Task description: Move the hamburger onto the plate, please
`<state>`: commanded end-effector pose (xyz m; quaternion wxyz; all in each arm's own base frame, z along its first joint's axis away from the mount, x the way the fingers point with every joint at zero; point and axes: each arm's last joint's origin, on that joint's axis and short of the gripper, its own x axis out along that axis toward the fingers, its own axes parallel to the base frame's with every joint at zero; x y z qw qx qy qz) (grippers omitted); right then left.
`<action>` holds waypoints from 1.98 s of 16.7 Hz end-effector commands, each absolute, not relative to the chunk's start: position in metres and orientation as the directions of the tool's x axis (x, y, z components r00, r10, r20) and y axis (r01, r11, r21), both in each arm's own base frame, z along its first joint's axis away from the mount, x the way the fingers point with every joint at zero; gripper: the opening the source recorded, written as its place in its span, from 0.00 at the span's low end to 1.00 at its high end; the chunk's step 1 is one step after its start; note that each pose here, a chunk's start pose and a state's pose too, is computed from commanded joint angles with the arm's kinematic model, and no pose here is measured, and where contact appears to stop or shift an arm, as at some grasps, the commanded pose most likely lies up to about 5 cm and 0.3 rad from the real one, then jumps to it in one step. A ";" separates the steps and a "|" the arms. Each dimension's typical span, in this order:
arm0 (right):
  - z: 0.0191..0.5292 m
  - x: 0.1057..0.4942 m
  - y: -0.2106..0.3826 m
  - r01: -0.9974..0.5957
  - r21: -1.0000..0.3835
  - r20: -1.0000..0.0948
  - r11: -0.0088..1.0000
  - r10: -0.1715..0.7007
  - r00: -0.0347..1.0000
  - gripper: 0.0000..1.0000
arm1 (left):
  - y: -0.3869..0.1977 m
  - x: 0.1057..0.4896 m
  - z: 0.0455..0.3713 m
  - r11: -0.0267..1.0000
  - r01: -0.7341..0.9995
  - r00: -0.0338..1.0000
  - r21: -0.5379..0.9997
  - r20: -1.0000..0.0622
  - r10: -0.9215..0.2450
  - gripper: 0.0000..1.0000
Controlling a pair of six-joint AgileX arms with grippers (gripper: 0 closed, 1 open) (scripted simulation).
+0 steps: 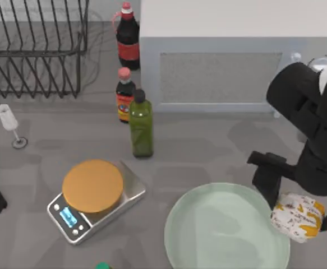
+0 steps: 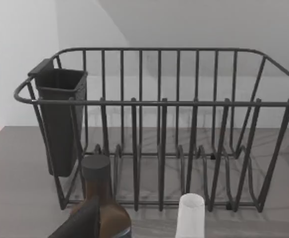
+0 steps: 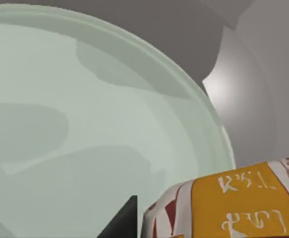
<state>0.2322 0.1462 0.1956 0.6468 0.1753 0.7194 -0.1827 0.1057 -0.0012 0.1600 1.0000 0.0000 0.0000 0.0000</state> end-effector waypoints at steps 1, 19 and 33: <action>0.193 0.232 0.152 0.586 -0.055 -0.994 0.808 0.014 -0.113 0.00 | -0.001 0.106 0.160 1.000 0.000 1.000 0.000 0.000 0.000 1.00; 0.193 0.220 0.205 0.997 -0.050 -0.992 -0.051 0.118 -0.044 0.00 | -0.001 0.106 0.160 1.000 0.000 1.000 0.000 0.000 0.000 1.00; 0.149 0.219 0.213 0.997 -0.050 -0.992 -0.051 0.118 -0.044 0.00 | -0.001 0.106 0.160 1.000 0.000 1.000 0.000 0.000 0.000 1.00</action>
